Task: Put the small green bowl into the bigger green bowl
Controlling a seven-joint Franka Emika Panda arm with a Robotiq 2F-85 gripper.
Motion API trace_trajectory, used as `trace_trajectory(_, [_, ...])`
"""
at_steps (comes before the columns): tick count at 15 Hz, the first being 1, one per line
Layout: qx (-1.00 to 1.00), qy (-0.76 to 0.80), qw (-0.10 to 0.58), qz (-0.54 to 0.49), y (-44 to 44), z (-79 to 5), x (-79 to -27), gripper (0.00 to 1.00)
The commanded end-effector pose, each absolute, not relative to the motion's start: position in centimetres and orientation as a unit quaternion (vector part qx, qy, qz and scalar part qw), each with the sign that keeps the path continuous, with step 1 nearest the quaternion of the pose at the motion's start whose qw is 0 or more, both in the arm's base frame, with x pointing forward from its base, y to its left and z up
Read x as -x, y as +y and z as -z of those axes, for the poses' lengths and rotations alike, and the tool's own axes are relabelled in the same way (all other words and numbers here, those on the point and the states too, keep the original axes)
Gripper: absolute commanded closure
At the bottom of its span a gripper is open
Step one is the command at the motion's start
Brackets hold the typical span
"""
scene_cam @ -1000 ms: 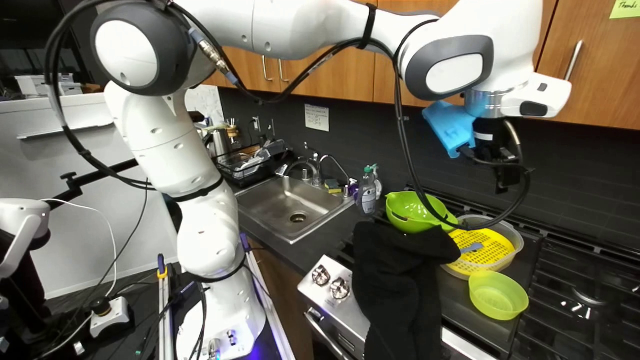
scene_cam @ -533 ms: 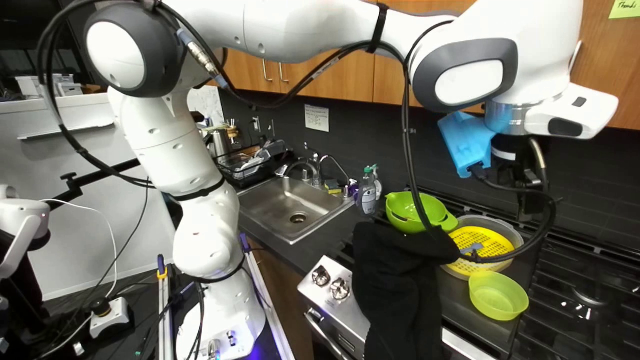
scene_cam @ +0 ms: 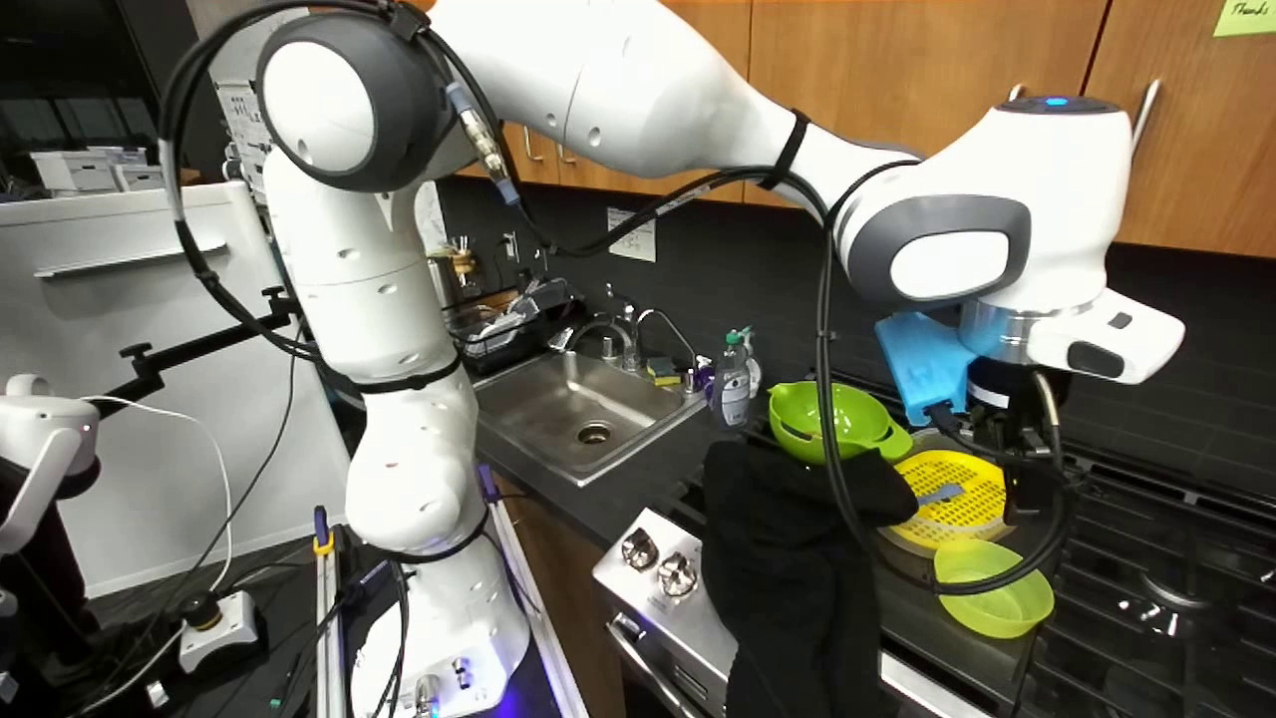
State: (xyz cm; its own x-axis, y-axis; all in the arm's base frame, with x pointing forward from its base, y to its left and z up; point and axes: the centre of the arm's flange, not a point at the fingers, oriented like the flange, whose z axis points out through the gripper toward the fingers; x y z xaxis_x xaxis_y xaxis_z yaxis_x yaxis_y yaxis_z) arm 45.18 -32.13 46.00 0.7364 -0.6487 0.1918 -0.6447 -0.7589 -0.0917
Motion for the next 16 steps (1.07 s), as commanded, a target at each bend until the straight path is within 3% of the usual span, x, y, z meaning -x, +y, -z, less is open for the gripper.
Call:
trace_trajectory(1, [0.928,0.359,-0.004,0.103,-32.1,-45.0,-46.2,0.0])
trace_trajectory(12, [0.91,0.41,-0.056,0.026,-34.9,-35.4,-46.9,0.0])
trace_trajectory(13, [0.912,0.408,-0.028,0.026,-34.4,-36.4,-46.0,0.0])
trace_trajectory(16, [0.913,0.407,-0.032,0.019,-34.5,-35.4,-46.2,0.0])
